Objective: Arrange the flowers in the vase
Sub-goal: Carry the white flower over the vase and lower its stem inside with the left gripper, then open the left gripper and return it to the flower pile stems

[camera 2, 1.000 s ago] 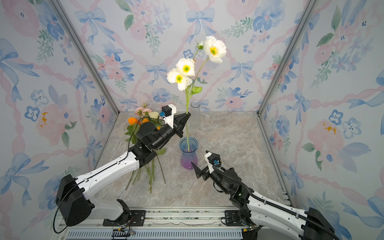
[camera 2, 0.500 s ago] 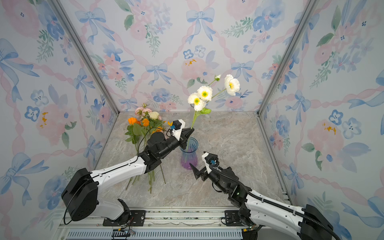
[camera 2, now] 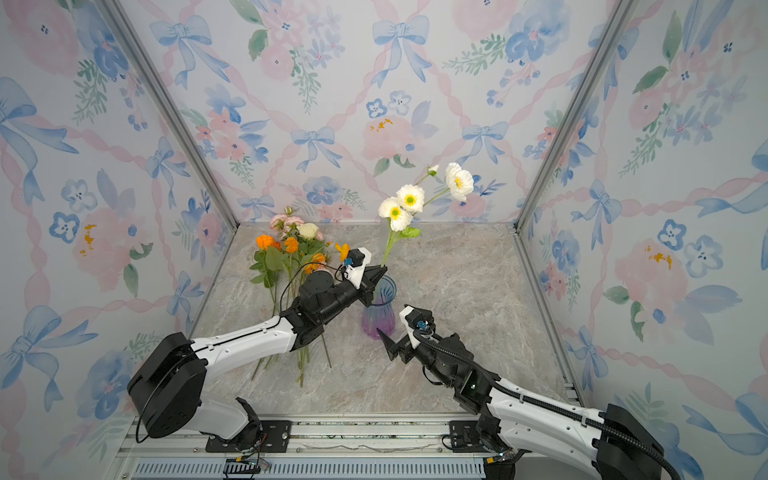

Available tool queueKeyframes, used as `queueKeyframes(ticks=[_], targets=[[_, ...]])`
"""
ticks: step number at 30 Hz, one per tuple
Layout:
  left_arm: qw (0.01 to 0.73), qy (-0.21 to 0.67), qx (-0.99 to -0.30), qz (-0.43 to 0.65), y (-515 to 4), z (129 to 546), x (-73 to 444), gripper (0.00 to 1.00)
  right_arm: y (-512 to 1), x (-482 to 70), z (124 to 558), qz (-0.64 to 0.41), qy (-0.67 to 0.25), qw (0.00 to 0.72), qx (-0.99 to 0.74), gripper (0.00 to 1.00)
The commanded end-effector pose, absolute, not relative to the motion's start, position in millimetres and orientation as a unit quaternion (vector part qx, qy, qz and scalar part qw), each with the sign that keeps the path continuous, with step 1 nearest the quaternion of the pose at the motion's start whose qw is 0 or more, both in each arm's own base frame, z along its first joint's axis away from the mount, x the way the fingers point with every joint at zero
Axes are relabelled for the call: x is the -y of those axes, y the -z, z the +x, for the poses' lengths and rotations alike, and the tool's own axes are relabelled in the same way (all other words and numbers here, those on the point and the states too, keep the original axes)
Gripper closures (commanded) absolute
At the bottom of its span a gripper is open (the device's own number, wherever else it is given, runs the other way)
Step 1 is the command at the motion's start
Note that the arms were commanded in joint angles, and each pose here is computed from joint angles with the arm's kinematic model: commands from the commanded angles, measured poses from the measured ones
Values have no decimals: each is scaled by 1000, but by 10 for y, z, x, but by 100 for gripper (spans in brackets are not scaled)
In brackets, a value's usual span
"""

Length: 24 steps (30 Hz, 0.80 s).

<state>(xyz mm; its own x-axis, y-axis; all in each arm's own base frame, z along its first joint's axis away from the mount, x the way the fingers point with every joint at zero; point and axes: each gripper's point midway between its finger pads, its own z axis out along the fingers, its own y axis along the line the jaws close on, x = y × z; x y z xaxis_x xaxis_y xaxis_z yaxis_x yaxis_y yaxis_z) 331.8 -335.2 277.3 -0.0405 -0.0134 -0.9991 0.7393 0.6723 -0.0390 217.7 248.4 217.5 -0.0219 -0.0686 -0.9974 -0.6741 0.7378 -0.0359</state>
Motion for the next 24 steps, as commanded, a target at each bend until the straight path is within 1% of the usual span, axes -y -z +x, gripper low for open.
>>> queueKeyframes(ticks=[1,5,14,20,24], targets=[[636,302,-659,263,-2765,3288,3308,93,-2341,-2567,2145,-280,-248,654,-657,3],[638,299,-660,260,-2762,3270,3269,91,-2345,-2586,2129,-285,-248,655,-655,3],[653,296,-650,253,-2897,3195,3156,75,-2303,-2616,2128,-287,-248,653,-656,3],[669,288,-641,241,-3051,3128,3017,69,-2298,-2670,2088,-299,-248,651,-652,3],[666,253,-667,217,-3054,3153,2821,56,-2314,-2647,2085,-296,-237,655,-654,3]])
